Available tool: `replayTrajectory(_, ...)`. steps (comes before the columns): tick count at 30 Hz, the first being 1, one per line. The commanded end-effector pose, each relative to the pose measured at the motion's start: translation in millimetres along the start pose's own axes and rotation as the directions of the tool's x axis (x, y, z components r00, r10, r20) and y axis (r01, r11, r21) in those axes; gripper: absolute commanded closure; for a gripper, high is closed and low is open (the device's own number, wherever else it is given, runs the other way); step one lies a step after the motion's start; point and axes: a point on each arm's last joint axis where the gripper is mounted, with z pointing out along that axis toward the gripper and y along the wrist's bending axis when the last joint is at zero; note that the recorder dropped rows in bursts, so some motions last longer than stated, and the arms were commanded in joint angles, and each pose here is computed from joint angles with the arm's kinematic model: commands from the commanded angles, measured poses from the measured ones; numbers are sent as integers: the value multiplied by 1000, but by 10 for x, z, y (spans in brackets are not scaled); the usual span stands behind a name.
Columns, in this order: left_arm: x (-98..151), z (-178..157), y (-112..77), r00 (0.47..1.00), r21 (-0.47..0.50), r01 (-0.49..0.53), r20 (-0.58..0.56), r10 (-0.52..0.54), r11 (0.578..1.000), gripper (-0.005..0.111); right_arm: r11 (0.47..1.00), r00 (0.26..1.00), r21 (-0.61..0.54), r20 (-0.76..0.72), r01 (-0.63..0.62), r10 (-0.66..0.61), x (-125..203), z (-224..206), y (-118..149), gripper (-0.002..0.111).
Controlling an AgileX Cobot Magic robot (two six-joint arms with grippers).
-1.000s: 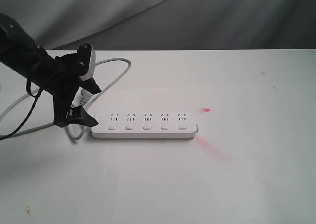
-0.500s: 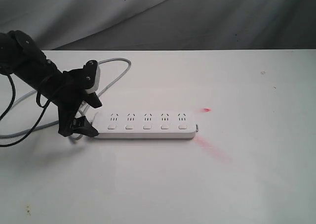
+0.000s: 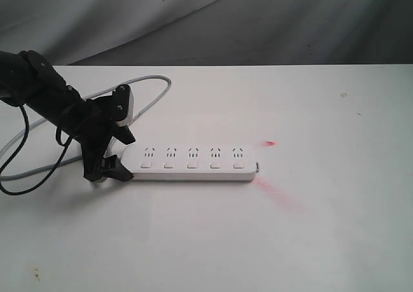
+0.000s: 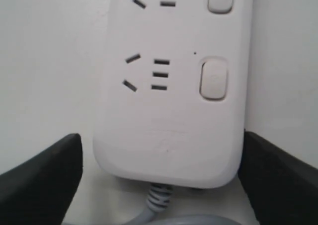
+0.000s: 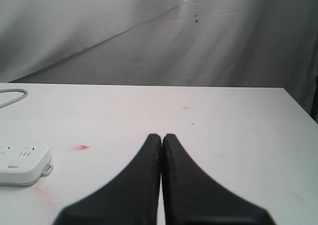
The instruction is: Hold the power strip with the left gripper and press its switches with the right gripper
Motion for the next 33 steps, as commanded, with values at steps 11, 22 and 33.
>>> replayTrajectory(11,-59,-8,-60,999,71,26,28,-28,997,28,1000,1000,12,11,1,-1,2,-2,-8,108)
replayTrajectory(22,-60,-8,-65,999,77,28,29,-30,997,31,1000,1000,12,11,1,-1,2,-2,-8,108)
replayTrajectory(33,-2,116,-81,998,109,54,29,-57,993,34,1000,1000,12,11,1,-1,2,-2,-8,108)
